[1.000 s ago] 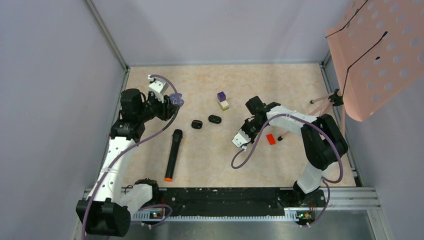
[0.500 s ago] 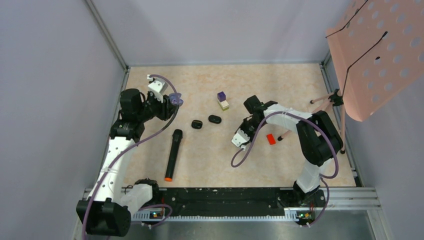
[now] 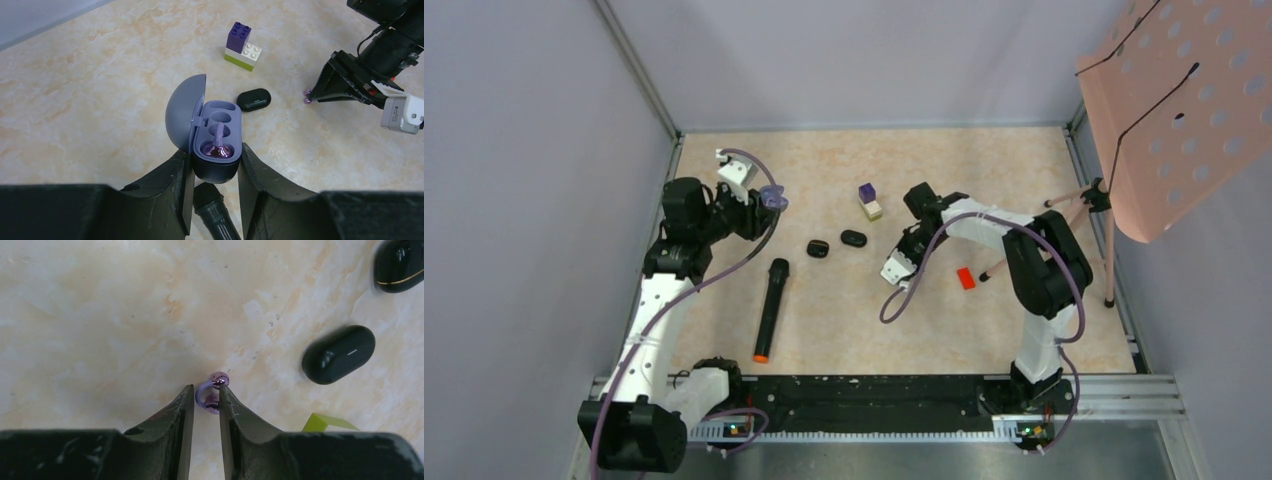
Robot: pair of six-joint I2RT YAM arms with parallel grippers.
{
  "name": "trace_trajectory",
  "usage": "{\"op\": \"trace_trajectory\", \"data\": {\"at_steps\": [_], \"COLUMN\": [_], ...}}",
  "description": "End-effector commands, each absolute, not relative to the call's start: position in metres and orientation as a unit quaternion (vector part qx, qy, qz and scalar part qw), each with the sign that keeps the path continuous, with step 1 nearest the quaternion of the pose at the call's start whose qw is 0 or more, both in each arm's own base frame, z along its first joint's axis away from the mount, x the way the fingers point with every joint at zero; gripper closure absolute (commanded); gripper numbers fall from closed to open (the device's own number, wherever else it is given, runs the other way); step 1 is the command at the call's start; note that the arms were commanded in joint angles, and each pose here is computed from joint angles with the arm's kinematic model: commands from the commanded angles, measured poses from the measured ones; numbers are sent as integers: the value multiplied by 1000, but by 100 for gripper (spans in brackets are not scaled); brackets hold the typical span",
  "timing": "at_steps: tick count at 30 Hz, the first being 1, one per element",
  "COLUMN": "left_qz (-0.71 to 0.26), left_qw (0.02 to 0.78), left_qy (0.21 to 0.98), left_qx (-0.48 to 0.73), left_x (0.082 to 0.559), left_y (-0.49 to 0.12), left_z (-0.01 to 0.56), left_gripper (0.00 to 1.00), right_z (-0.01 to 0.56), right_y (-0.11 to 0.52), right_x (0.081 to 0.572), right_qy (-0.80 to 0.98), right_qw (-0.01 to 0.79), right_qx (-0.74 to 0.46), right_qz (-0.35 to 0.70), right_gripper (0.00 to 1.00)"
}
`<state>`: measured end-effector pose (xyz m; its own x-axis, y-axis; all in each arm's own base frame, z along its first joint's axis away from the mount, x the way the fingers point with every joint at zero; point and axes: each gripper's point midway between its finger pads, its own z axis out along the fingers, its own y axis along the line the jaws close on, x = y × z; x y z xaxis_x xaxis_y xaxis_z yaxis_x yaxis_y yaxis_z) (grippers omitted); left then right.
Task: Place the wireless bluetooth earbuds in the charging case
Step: Pick up the earbud from the center of the board.
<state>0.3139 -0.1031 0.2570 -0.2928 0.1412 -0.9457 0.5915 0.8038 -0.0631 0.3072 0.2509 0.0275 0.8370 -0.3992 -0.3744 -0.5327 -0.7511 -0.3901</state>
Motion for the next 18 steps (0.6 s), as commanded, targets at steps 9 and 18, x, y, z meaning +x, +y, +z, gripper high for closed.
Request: {"op": "trace_trajectory", "data": {"at_steps": [9, 18], "left_qz": [-196, -200], "left_qw": [572, 571], "left_qy": [762, 762], "left_qx": [234, 232], "left_x": [322, 323], "left_y": [-99, -99], "left_z": [269, 269], "left_gripper": [100, 100], "right_z": [55, 44], "right_y": [282, 278], "right_x": [328, 327], "right_qy": [268, 278], "right_qw": [284, 263], "right_qx": [-910, -912], "right_qz": [144, 151], "right_gripper": [77, 82]}}
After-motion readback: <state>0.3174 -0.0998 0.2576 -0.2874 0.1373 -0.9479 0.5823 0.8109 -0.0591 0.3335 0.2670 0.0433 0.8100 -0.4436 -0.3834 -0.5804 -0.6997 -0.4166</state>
